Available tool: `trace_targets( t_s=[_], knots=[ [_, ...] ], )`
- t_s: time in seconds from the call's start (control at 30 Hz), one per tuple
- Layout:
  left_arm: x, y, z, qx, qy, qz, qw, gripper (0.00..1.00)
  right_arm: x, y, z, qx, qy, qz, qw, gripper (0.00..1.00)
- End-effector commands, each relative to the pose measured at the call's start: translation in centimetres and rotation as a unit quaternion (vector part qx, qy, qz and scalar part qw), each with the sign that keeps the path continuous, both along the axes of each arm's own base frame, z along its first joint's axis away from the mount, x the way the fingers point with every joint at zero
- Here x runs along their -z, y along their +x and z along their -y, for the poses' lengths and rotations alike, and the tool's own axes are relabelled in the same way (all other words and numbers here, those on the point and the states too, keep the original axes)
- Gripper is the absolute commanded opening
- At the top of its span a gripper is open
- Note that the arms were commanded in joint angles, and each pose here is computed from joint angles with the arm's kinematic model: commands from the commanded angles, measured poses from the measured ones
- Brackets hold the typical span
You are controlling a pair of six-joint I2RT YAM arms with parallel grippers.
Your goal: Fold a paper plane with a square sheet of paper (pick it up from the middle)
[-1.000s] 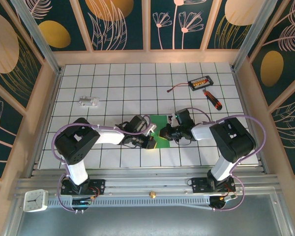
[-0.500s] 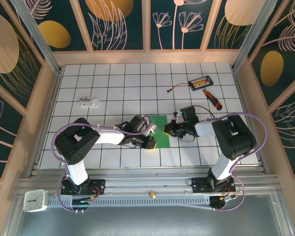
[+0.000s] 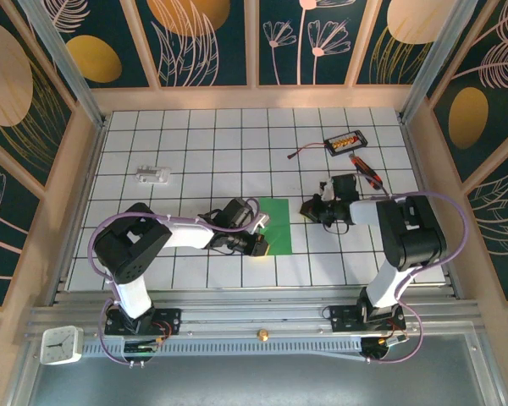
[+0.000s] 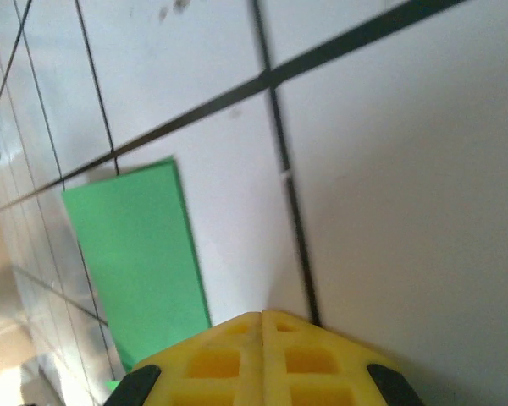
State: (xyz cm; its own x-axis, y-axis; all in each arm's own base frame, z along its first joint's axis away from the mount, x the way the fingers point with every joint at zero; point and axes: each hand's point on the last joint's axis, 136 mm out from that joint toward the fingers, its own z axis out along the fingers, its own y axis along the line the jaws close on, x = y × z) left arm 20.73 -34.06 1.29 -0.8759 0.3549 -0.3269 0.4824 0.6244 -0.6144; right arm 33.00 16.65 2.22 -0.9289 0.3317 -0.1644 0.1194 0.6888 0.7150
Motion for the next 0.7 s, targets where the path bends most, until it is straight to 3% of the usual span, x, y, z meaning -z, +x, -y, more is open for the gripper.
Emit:
trace_targets(
  t_s=[0.0, 0.17, 0.27, 0.37, 0.47, 0.53, 0.67],
  knots=[
    [1.3, 0.0, -1.9, -0.047, 0.05, -0.031, 0.997, 0.0, -2.7, -0.6, 0.7, -0.009, -0.031, 0.054, 0.998, 0.0],
    [-4.9, 3.4, 1.4, -0.084, -0.045, 0.012, 0.995, 0.27, -4.0, -5.0, -0.6, -0.031, -0.054, 0.081, 0.995, 0.04],
    [-7.9, 5.6, 1.4, -0.126, -0.089, 0.039, 0.987, 0.33, -4.0, -7.5, -1.6, -0.037, -0.062, 0.082, 0.994, 0.13],
    [-7.0, 7.2, 0.3, -0.165, -0.085, 0.023, 0.982, 0.24, -4.1, -9.0, -2.9, -0.033, -0.044, 0.079, 0.995, 0.25],
    [-4.5, 7.4, 0.4, -0.154, -0.049, 0.0, 0.987, 0.1, -3.7, -9.5, -3.7, -0.025, -0.047, 0.071, 0.996, 0.37],
    [-3.3, 7.5, 0.5, -0.15, -0.037, -0.008, 0.988, 0.03, -3.1, -9.8, -4.1, -0.025, -0.059, 0.062, 0.996, 0.4],
    [-1.8, 7.7, 0.0, -0.145, -0.006, 0.003, 0.989, 0.0, -1.9, -10.4, -4.6, -0.026, -0.069, 0.042, 0.996, 0.42]
  ],
)
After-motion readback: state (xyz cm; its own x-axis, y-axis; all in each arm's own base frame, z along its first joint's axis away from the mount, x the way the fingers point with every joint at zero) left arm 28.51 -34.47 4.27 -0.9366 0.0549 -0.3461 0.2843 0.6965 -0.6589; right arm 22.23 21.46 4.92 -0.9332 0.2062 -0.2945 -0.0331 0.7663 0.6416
